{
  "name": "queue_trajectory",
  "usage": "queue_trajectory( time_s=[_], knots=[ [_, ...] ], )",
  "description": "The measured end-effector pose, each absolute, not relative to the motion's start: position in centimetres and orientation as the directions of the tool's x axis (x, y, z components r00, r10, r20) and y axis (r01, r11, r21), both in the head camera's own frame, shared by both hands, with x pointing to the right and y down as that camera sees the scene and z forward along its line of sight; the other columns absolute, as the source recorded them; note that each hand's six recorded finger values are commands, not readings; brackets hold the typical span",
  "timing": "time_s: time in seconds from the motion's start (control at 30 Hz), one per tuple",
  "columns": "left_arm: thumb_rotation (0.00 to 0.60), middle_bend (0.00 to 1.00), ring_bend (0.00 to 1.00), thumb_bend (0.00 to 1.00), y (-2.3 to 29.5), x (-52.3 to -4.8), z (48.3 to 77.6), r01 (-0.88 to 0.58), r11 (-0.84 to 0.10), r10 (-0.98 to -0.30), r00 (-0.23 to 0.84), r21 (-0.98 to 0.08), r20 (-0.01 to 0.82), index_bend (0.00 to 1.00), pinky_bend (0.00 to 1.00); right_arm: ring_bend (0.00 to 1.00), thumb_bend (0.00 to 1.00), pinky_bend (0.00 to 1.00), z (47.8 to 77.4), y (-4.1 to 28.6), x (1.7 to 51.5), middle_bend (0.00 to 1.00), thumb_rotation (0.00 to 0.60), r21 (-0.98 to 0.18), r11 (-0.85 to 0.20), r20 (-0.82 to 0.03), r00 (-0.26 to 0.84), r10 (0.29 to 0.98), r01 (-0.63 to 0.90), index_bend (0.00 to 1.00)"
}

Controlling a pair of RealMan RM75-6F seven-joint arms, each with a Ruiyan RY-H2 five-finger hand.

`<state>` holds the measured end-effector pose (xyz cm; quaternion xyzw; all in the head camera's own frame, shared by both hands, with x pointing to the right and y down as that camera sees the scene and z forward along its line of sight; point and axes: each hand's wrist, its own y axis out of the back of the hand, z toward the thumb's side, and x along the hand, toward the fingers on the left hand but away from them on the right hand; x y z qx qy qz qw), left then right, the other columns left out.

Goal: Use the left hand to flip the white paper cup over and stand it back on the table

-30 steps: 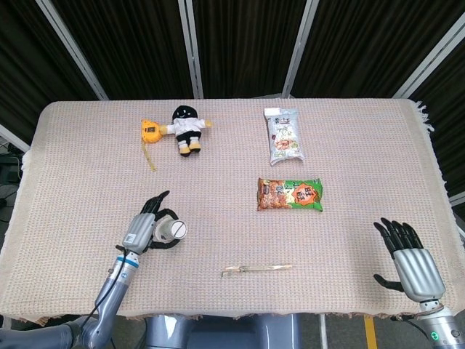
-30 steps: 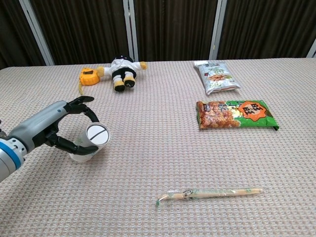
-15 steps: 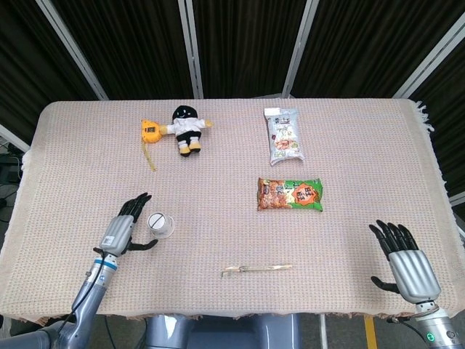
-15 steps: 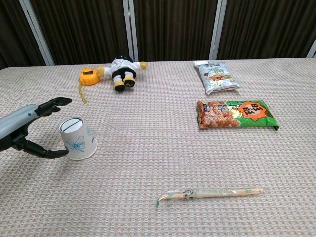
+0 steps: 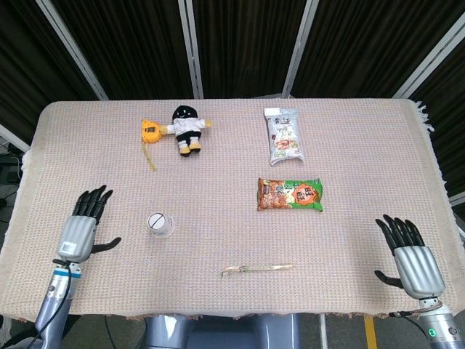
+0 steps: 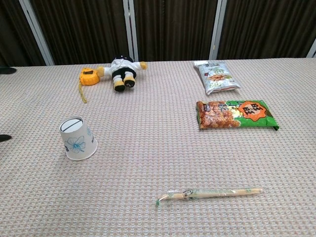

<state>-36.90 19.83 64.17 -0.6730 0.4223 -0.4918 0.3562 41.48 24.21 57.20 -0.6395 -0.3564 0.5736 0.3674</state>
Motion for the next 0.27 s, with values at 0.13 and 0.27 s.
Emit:
queue_trajectory(
  time_s=[0.13,0.27],
  knots=[
    [0.600,0.00,0.00,0.04,21.1,-39.9,61.6,-0.077,-0.325,-0.944,0.084,-0.942,0.319,0.00,0.00,0.00,0.05,0.00,57.1,24.0,41.8,0.00,0.600,-0.890,-0.454,-0.451,0.072,0.889,0.036,0.00],
    [0.600,0.00,0.00,0.04,22.9,-42.6,59.6,0.010,-0.317,-0.948,0.017,-0.948,0.317,0.00,0.00,0.00,0.05,0.00,56.8,23.6,42.0,0.00,0.600,-0.904,-0.426,-0.423,0.059,0.904,0.037,0.00]
  ],
)
